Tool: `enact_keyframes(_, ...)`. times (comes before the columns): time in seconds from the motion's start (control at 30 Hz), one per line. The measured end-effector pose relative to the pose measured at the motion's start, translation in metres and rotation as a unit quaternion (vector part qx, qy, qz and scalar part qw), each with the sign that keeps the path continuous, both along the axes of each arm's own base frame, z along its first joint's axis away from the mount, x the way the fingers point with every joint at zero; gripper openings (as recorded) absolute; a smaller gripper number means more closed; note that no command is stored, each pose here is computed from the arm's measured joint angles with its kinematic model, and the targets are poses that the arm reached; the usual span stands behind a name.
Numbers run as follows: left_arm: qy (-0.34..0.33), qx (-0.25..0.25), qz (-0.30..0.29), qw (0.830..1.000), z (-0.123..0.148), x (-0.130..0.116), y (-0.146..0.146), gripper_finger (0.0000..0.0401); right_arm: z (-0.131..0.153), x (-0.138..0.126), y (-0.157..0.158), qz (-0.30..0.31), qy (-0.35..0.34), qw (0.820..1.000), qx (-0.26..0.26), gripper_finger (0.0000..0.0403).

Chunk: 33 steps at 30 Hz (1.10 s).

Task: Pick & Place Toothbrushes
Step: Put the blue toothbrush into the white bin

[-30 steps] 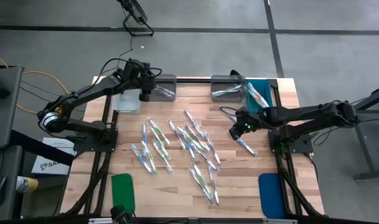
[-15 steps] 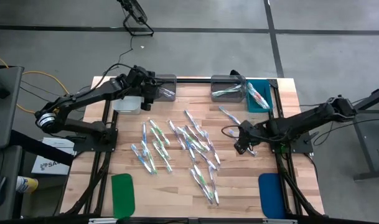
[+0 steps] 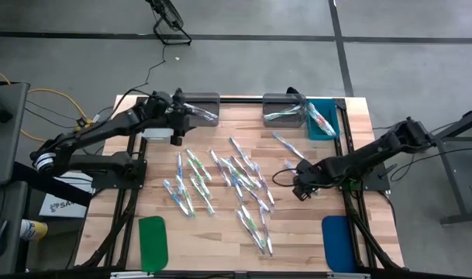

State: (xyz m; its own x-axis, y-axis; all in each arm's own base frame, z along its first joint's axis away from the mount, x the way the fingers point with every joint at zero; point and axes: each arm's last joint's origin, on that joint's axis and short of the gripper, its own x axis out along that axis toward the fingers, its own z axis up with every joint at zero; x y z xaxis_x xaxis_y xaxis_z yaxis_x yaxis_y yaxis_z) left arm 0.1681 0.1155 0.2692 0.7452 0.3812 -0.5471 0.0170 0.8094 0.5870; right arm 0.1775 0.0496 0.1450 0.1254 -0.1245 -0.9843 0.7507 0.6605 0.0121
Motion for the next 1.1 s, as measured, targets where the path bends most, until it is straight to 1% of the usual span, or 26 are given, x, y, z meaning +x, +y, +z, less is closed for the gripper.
enact_keyframes(0.13,-0.023,0.011,-0.007,1.000,0.005,-0.008,-0.010,0.0214,-0.010,0.001,0.000,0.003,0.040,0.999,-0.011,0.0169)
enact_keyframes(0.27,-0.031,0.008,-0.013,0.999,0.001,-0.014,-0.019,0.0214,-0.016,0.003,0.001,0.009,0.057,0.998,-0.015,0.0169)
enact_keyframes(0.4,-0.036,0.005,-0.011,0.999,-0.002,-0.019,-0.022,0.0214,-0.017,0.003,0.001,0.015,0.060,0.998,-0.014,0.0164)
enact_keyframes(0.53,-0.035,0.000,-0.008,0.999,-0.005,-0.020,-0.023,0.0214,-0.018,0.004,0.002,0.018,0.061,0.998,-0.008,0.0132)
enact_keyframes(0.83,-0.028,-0.004,-0.008,1.000,-0.007,-0.019,-0.022,0.0214,-0.018,0.004,0.002,0.010,0.057,0.998,-0.003,0.0022)
enact_keyframes(0.97,-0.030,-0.002,-0.008,1.000,-0.006,-0.019,-0.022,0.0214,-0.017,0.004,0.001,0.010,0.053,0.999,-0.004,0.0019)
enact_keyframes(1.1,-0.040,0.004,-0.008,0.999,-0.004,-0.018,-0.021,0.0214,-0.011,0.003,0.000,0.008,0.023,1.000,-0.009,0.0017)
